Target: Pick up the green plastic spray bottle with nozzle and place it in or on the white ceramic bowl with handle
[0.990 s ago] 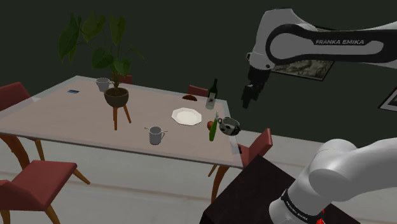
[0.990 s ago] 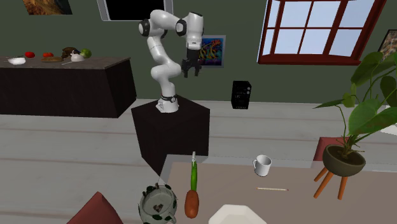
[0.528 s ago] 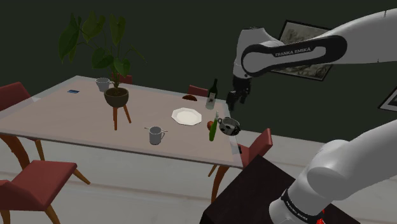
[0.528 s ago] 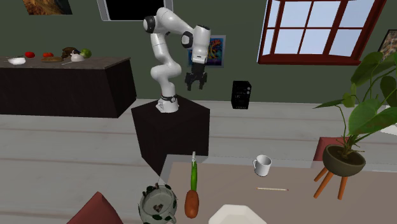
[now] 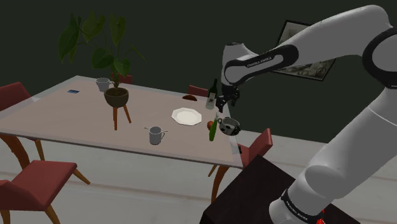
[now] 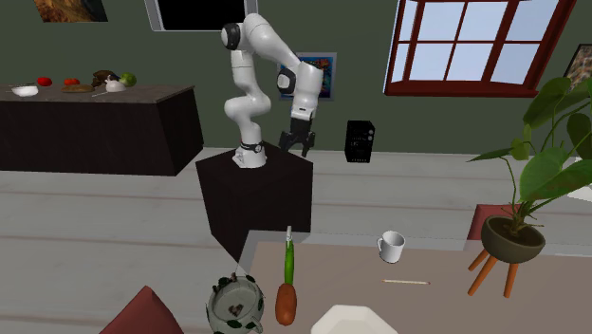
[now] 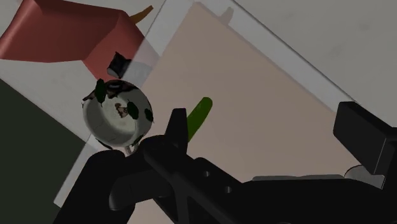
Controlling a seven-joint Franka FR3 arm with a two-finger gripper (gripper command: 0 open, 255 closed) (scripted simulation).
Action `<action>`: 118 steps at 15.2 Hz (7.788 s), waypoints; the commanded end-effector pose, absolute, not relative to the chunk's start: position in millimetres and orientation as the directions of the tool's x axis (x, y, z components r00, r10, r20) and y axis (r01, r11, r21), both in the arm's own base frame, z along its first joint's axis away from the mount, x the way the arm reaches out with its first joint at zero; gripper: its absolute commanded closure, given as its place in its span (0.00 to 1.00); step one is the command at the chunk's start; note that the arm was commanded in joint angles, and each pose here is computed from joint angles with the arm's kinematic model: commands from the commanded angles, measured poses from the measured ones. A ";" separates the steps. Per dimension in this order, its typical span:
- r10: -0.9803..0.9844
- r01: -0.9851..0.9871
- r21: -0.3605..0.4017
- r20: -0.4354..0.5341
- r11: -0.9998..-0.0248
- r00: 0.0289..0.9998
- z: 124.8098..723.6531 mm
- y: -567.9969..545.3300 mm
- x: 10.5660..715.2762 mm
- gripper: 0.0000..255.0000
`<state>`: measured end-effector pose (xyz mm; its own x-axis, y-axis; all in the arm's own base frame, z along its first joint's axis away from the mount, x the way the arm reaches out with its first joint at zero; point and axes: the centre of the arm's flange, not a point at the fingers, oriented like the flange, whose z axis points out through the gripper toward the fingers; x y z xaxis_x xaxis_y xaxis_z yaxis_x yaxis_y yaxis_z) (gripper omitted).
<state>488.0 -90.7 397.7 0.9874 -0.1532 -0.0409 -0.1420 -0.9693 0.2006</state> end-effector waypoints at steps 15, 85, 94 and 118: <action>-0.375 -0.351 0.293 -0.028 -0.890 0.927 266.3 -200.0 615.3 0.00; -0.398 -0.372 0.302 -0.025 -0.877 0.917 444.1 -343.4 617.0 1.00; -0.398 -0.372 0.302 -0.025 -0.877 0.917 497.1 -450.4 612.5 1.00; -0.398 -0.372 0.302 -0.025 -0.877 0.917 370.4 -450.4 612.5 1.00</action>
